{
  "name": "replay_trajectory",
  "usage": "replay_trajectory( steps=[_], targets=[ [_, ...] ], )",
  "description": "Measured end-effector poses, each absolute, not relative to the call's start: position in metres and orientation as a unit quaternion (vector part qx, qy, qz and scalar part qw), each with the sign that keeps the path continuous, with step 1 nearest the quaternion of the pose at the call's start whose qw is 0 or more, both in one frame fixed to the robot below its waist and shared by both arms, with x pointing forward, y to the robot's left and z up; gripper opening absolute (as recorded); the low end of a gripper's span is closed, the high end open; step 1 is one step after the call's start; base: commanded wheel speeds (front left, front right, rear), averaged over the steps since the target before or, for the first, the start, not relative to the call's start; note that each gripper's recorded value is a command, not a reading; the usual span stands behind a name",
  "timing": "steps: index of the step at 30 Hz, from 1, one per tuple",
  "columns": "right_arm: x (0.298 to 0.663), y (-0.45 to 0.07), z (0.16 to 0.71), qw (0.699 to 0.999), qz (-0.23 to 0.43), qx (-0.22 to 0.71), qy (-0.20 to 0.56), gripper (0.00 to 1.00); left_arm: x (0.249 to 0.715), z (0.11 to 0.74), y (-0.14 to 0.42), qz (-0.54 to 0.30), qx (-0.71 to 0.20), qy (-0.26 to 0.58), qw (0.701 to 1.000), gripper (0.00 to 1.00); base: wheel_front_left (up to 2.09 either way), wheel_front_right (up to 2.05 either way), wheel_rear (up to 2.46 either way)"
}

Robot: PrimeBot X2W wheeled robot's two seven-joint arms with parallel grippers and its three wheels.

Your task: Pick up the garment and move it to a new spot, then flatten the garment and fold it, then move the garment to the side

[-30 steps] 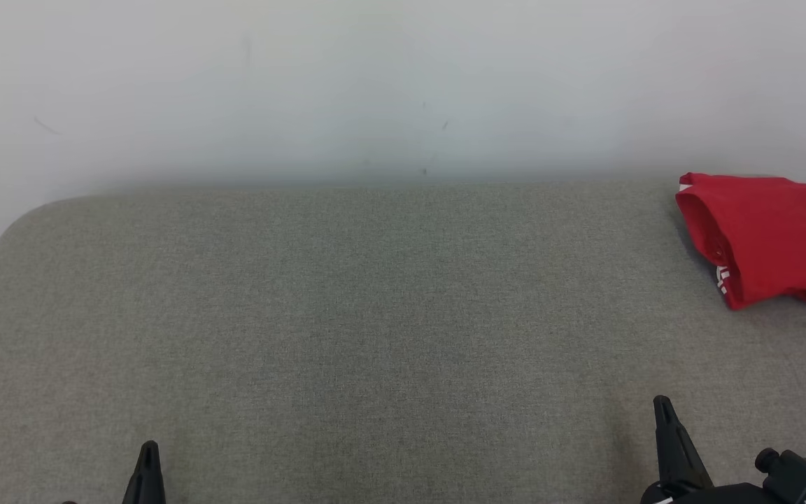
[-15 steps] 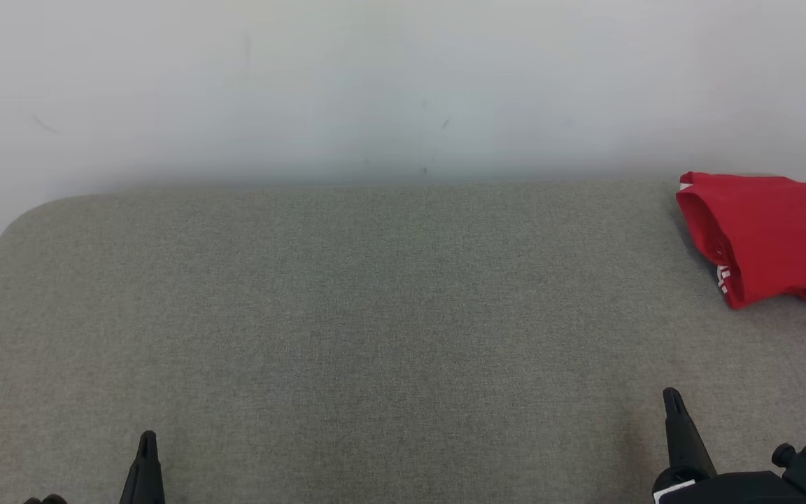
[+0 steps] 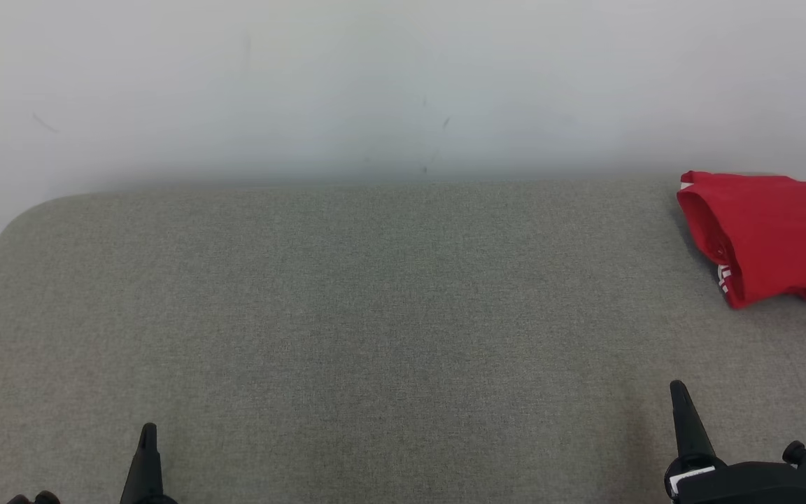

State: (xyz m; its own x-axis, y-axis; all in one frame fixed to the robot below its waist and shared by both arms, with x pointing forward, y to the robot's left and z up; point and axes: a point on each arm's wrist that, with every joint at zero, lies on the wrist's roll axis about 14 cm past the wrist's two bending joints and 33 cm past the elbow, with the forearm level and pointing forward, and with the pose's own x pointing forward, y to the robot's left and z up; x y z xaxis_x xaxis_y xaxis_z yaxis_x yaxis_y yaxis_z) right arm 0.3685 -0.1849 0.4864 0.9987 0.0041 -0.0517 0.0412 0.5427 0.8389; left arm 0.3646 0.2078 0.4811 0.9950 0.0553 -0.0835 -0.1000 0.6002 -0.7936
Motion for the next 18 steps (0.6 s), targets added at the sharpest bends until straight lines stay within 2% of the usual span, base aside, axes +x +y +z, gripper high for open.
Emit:
replay_trajectory(
  steps=[18],
  targets=[
    [0.3744, -0.1898, 0.4904, 0.834, -0.014, 0.551, 0.02, 0.0, 0.3717, 0.4862, 0.2058, 0.037, -0.53, 0.021, 0.847, 0.0, 0.0, 0.0, 0.0]
  ],
)
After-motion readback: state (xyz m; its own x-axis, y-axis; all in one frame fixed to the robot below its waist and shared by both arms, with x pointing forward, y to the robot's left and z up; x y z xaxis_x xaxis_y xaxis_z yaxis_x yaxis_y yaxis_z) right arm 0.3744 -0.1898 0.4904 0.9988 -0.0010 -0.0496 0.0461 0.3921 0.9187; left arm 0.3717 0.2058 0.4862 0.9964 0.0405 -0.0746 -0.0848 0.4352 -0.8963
